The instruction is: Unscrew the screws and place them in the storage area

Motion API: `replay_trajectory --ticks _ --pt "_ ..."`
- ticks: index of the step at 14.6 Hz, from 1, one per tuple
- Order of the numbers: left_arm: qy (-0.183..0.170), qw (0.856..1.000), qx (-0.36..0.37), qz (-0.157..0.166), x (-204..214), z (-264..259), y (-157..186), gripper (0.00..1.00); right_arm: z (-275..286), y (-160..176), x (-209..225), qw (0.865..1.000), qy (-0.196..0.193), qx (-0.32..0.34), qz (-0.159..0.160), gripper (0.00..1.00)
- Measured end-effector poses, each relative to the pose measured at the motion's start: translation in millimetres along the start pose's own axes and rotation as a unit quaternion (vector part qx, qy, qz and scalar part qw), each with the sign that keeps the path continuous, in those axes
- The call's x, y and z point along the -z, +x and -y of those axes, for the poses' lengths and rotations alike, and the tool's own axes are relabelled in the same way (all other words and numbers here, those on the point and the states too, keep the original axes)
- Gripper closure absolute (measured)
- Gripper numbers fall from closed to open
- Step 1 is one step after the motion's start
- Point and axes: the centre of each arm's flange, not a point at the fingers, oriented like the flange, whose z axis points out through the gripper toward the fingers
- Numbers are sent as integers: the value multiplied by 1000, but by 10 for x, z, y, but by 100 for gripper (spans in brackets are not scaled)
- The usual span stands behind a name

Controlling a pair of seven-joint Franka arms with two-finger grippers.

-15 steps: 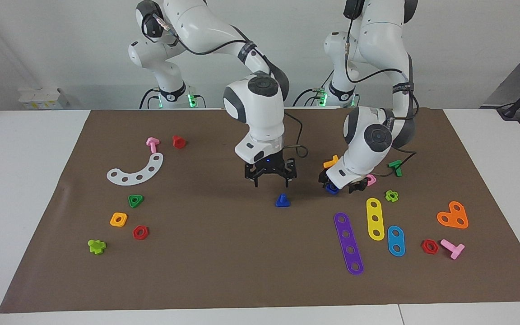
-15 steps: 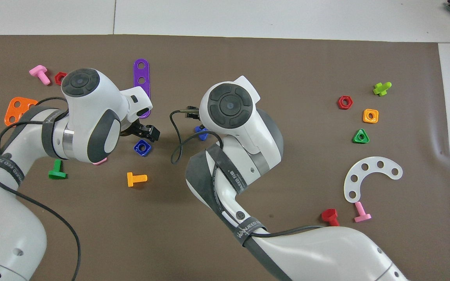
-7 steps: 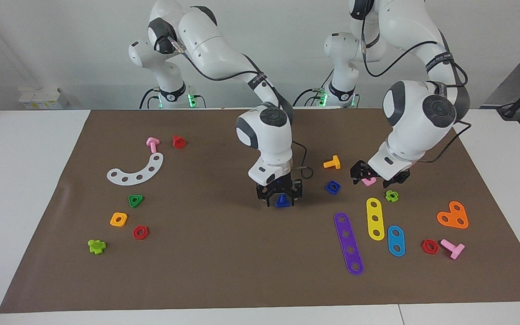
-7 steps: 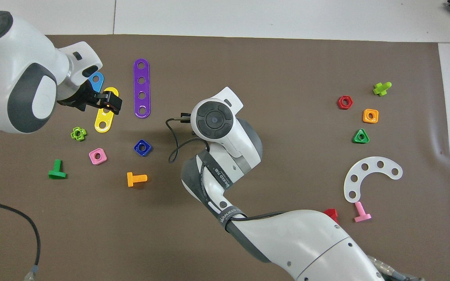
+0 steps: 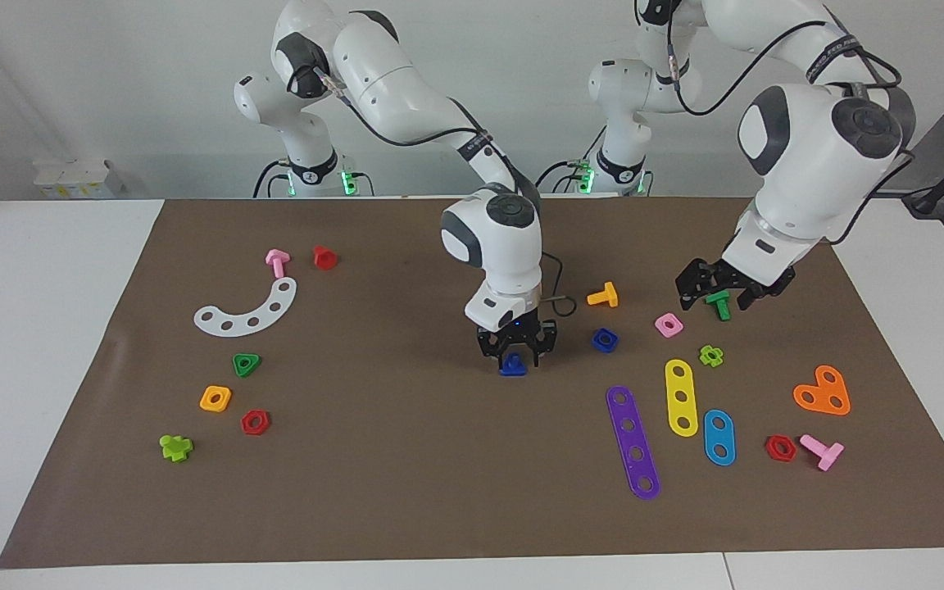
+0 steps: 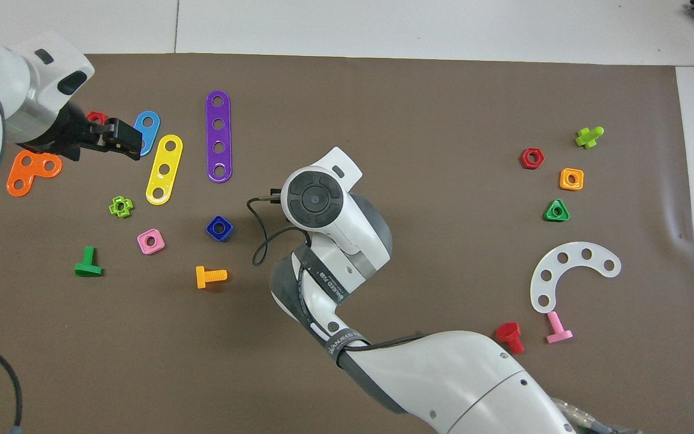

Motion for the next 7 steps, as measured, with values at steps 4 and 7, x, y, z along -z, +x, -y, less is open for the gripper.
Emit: replay_trajectory --ticks 4,7 --pt "15 1000 7 -12 562 104 -385 0 -5 4 1 1000 -1 1 -1 78" --pt "19 1000 7 -7 587 137 -516 0 -16 21 14 1000 -3 3 -4 80"
